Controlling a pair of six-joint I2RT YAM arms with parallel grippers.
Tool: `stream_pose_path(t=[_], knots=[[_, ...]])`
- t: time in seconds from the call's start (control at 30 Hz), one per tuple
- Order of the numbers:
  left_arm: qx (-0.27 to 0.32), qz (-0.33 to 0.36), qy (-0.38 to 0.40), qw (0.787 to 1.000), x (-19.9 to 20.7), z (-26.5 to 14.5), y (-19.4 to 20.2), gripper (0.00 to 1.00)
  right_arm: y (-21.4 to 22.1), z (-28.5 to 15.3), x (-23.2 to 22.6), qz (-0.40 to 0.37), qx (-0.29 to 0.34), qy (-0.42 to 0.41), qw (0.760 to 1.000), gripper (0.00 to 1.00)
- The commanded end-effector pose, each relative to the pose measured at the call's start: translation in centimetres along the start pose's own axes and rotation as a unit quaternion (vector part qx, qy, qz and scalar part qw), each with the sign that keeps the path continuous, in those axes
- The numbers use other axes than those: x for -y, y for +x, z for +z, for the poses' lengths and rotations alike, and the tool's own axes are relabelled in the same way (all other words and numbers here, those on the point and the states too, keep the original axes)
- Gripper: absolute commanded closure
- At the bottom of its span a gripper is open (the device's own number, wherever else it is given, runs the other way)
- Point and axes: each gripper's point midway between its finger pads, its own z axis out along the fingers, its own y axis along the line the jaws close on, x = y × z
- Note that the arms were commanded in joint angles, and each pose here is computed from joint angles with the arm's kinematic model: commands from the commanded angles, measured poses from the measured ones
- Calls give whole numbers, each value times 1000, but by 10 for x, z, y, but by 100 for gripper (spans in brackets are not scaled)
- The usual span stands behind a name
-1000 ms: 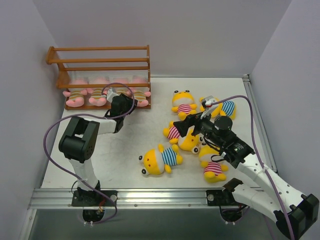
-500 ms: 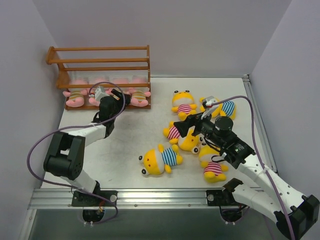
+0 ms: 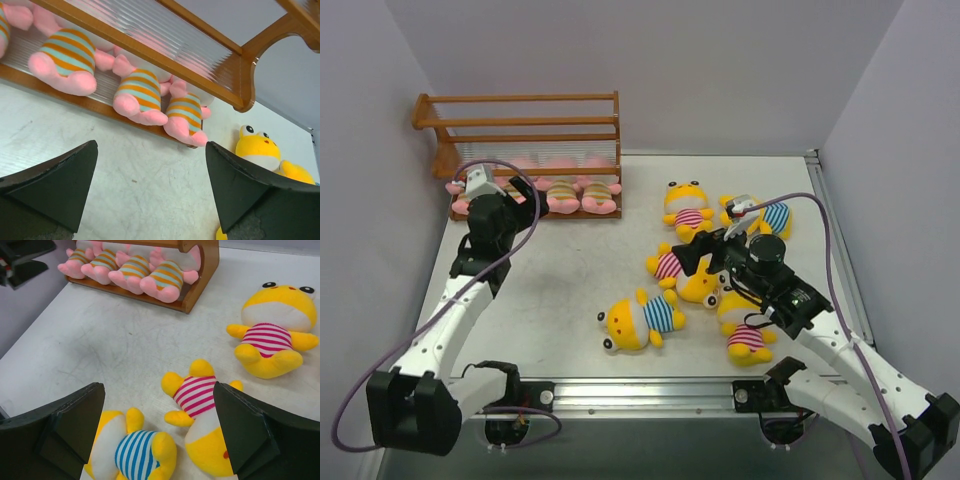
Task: Place and organize the stuffed toys onto the shelf
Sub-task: Place the stuffed toy onto shelf, then grab a stuffed toy with the right arm
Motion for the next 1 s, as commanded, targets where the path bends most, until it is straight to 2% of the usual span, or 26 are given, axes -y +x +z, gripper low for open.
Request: stream_pose_path(t=[0.0,0.17,0.33,0.37,0.47,0.67,0.83,0.97], knots=[[-26,70,-11,997,-4,-37,-14,3,-28,-8,5,-10,32,30,999,6],[-64,138,12,988,0,-83,-19,6,-30,-21,24,-1,23,92,995,5],[-55,187,29,980,0,-131,-35,6,-11,-34,49,14,-25,169,985,3],[-49,192,40,979,1,-145,-37,6,-10,-37,54,33,-23,187,981,0],[-30,186,69,980,6,-169,-40,6,4,-46,64,78,-32,225,971,0],[-34,206,96,973,0,-181,-18,6,36,-55,66,124,-67,235,962,0],[-49,203,107,972,-7,-174,9,6,68,-65,63,138,-108,225,958,7],[-37,207,98,973,-9,-172,4,6,70,-63,65,145,-107,232,956,8]])
